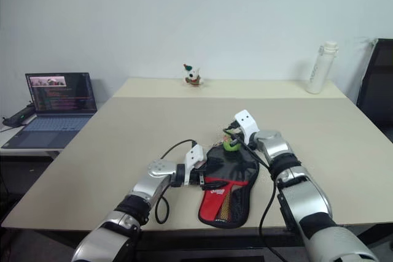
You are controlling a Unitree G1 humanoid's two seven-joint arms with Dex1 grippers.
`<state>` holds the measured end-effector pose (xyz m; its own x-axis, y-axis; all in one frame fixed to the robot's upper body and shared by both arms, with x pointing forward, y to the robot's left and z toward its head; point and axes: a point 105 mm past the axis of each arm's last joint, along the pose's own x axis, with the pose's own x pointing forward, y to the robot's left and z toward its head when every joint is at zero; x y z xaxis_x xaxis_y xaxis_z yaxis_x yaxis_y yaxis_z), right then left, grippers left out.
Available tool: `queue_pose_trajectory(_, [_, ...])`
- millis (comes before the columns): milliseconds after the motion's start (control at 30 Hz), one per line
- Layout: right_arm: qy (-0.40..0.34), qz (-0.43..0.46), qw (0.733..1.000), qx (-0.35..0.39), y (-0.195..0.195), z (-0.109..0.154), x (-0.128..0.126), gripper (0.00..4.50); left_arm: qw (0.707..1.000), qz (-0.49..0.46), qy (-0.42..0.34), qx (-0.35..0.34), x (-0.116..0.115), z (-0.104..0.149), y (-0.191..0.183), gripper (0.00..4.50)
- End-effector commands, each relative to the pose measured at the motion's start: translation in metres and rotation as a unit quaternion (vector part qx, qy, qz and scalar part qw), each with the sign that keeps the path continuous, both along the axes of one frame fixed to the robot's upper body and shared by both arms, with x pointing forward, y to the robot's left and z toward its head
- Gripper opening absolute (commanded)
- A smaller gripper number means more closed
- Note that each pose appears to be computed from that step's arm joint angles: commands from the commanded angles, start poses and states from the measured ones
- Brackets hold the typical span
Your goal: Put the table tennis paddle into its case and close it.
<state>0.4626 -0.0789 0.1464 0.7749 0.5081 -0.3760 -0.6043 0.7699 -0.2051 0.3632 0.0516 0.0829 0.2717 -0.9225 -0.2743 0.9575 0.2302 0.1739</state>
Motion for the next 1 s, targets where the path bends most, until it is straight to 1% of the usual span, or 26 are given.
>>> queue_pose_trajectory(33, [-0.041, -0.017, 0.999, -0.002, 0.001, 0.02, 0.008, 0.04, 0.998, -0.004, 0.052, 0.038, -0.015, -0.036, 0.002, 4.5])
queue_pose_trajectory(300, [-0.052, -0.056, 0.996, -0.039, -0.01, 0.012, 0.013, 0.04, 0.998, -0.007, 0.061, 0.035, -0.022, -0.041, -0.004, 4.5])
queue_pose_trajectory(467, [-0.056, -0.076, 0.994, -0.046, -0.015, 0.01, 0.015, 0.04, 0.997, -0.011, 0.065, 0.038, -0.027, -0.044, -0.006, 4.5])
queue_pose_trajectory(600, [-0.07, -0.085, 0.994, -0.024, -0.009, 0.022, 0.018, 0.04, 0.997, -0.01, 0.068, 0.041, -0.03, -0.045, -0.004, 4.5])
queue_pose_trajectory(800, [-0.099, -0.062, 0.993, 0.013, 0.018, 0.053, 0.019, 0.04, 0.997, -0.007, 0.072, 0.042, -0.033, -0.047, -0.003, 4.5])
queue_pose_trajectory(1000, [-0.112, -0.059, 0.992, 0.003, 0.026, 0.057, 0.019, 0.04, 0.996, -0.005, 0.075, 0.04, -0.036, -0.048, -0.005, 4.5])
